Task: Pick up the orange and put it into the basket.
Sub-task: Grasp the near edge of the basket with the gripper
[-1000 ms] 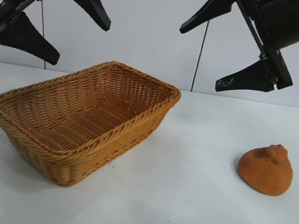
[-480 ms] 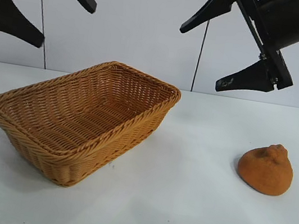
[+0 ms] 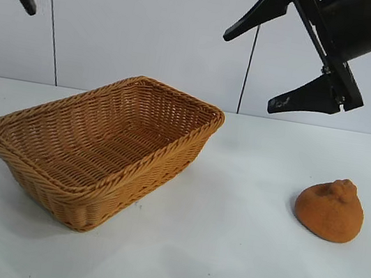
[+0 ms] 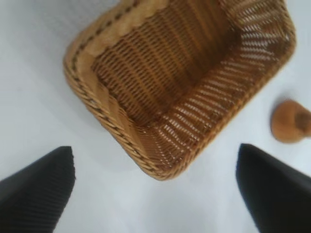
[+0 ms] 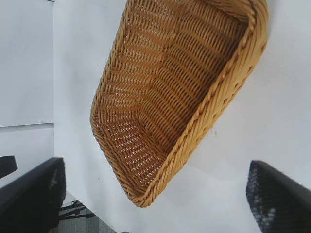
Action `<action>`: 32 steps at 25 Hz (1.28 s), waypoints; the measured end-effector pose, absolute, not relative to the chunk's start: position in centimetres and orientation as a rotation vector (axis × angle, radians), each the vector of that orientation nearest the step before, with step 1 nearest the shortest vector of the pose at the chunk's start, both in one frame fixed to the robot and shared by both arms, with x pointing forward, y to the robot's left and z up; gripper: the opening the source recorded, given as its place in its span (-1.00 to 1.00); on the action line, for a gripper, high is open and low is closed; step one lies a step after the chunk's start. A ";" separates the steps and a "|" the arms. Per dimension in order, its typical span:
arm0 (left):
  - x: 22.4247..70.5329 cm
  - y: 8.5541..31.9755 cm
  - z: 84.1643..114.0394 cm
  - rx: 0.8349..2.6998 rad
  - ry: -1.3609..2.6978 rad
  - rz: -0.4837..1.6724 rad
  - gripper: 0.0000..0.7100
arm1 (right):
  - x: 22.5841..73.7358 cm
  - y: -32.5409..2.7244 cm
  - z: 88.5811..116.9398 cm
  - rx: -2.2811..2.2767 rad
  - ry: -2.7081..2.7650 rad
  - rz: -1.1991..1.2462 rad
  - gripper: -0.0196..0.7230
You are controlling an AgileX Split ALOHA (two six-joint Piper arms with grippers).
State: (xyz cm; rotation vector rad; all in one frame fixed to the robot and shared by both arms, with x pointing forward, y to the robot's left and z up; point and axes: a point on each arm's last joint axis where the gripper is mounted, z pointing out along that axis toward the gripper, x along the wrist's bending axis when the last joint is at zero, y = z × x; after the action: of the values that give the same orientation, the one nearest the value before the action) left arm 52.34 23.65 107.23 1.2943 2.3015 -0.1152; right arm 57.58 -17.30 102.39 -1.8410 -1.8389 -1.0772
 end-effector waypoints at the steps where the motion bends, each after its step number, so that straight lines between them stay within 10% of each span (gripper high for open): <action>1: 52.3 23.7 106.9 1.235 2.341 -0.121 0.80 | 57.6 -17.3 102.4 -1.841 -1.839 -1.077 0.92; 32: 55.3 20.4 91.0 0.976 2.608 -0.110 0.80 | 57.6 -17.3 102.4 -1.845 -1.836 -1.078 0.92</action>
State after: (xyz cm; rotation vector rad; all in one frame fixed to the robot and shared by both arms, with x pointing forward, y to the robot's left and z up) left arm 55.32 20.38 91.01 0.9759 2.6078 -0.1100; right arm 57.60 -17.31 102.39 -1.8455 -1.8358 -1.0779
